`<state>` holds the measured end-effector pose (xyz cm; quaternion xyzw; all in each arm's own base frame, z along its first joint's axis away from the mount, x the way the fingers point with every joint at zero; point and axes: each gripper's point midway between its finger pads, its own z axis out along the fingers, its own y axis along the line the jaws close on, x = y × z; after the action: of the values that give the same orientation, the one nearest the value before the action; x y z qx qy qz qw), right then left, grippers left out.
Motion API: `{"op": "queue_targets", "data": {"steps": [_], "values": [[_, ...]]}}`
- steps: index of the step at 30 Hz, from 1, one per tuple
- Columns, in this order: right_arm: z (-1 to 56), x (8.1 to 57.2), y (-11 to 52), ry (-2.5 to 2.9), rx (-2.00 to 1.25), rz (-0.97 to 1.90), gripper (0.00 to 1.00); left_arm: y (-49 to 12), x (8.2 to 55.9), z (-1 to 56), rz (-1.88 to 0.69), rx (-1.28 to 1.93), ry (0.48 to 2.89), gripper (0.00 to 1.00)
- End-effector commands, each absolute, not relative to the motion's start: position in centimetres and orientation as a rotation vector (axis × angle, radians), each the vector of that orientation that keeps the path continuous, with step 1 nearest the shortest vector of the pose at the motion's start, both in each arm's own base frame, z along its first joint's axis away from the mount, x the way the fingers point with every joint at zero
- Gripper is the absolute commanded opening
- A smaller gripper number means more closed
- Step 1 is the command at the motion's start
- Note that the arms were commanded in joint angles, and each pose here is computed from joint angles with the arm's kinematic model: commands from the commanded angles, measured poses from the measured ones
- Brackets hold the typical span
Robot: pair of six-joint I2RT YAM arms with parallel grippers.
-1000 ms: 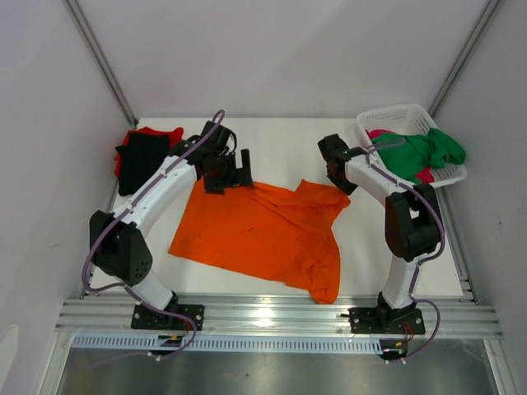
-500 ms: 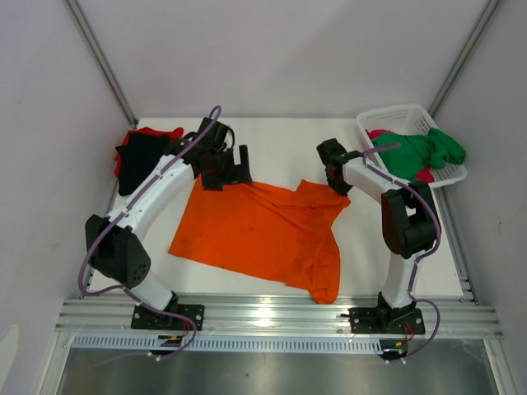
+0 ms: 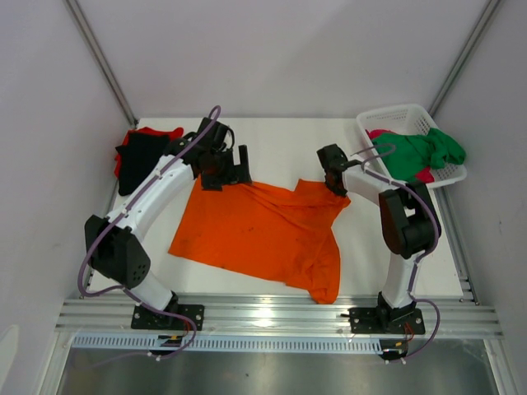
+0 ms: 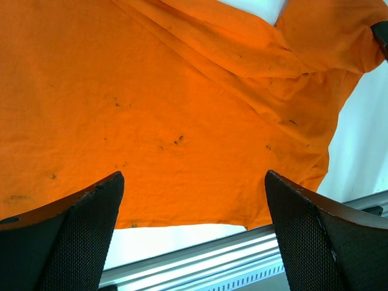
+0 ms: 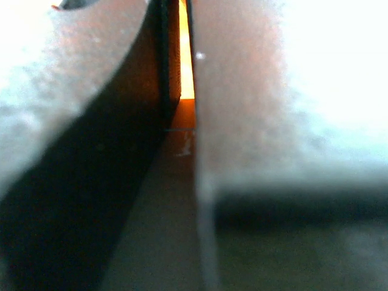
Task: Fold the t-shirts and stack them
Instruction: Flatten out the tshirt
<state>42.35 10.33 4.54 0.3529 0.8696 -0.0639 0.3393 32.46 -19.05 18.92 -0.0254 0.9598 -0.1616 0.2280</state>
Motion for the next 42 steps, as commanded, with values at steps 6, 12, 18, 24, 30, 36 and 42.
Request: {"op": "queue_targets", "data": {"steps": [6, 12, 18, 24, 30, 36, 42], "values": [[10.6, 47.0, 10.7, 2.019, 0.774, -0.013, 0.0, -19.3, 32.6, 21.4, -0.481, -0.06, 2.562, 0.99], [13.3, 48.8, 11.3, 1.935, 0.706, 0.043, 0.0, -19.2, 32.6, 20.9, -0.473, -0.066, 2.575, 0.99], [14.0, 49.9, 11.9, 1.905, 0.644, 0.06, 0.0, -19.2, 32.4, 20.5, -0.473, -0.067, 2.588, 0.99], [13.3, 50.5, 12.0, 1.914, 0.636, 0.049, 0.0, -19.0, 32.5, 20.7, -0.46, -0.069, 2.589, 0.99], [13.4, 51.2, 11.3, 1.891, 0.639, -0.017, 0.0, -18.8, 32.6, 20.8, -0.441, -0.077, 2.586, 0.99], [14.3, 52.9, 10.9, 1.874, 0.626, -0.044, 0.0, -18.7, 32.4, 20.6, -0.437, -0.09, 2.597, 0.99], [15.3, 53.9, 10.7, 1.847, 0.619, -0.042, 0.0, -18.5, 32.2, 20.7, -0.429, -0.102, 2.593, 1.0]]}}
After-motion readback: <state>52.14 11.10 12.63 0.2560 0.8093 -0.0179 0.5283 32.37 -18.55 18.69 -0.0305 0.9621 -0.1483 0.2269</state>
